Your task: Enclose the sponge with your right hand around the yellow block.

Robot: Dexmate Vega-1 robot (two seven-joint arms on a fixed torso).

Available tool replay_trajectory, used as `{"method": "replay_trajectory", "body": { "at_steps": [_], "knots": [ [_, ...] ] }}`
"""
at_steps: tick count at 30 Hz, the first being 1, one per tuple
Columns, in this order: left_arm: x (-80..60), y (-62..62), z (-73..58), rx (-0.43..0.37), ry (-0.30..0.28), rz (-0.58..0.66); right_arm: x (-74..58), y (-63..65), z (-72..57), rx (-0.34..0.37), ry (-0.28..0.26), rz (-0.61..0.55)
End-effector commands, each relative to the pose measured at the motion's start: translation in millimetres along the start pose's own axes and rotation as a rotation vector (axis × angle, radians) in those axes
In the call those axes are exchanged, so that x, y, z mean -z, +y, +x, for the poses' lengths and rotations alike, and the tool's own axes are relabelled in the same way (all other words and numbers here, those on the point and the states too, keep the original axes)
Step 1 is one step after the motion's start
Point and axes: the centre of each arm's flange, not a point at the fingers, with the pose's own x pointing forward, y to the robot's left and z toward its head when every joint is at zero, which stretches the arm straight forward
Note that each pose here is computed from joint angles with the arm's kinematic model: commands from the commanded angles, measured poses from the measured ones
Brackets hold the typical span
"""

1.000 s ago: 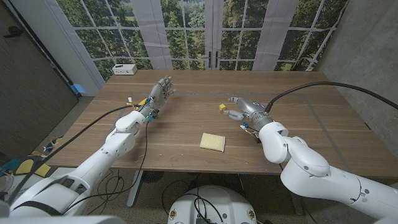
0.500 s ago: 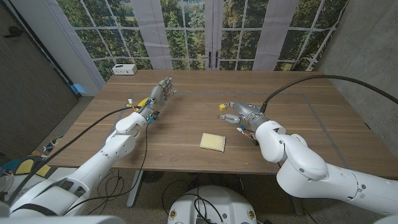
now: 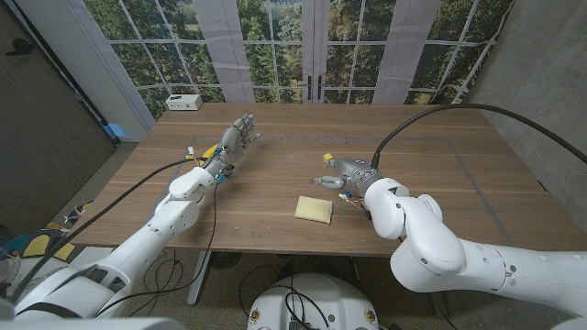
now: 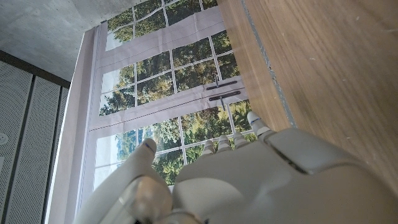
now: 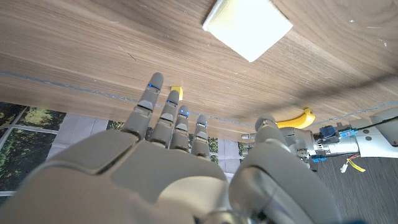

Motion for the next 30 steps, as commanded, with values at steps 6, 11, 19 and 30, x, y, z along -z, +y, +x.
{"method": "replay_trajectory", "body": {
  "at_steps": [6,11,19,30],
  "knots": [
    [-2.0,2.9,5.3,0.009,-0.019,0.002,-22.6,4.2,3.7,-0.028,0.126,-0.104],
    [-1.8,3.7,5.4,0.005,-0.023,-0.004,-26.8,7.6,7.7,-0.048,0.148,-0.105],
    [-1.5,3.2,2.8,0.003,-0.026,-0.002,-33.5,13.4,11.0,0.006,0.205,-0.181],
    [-0.6,3.5,-3.7,0.000,-0.026,-0.002,-42.6,23.6,14.7,-0.051,0.249,-0.205]
  ]
}}
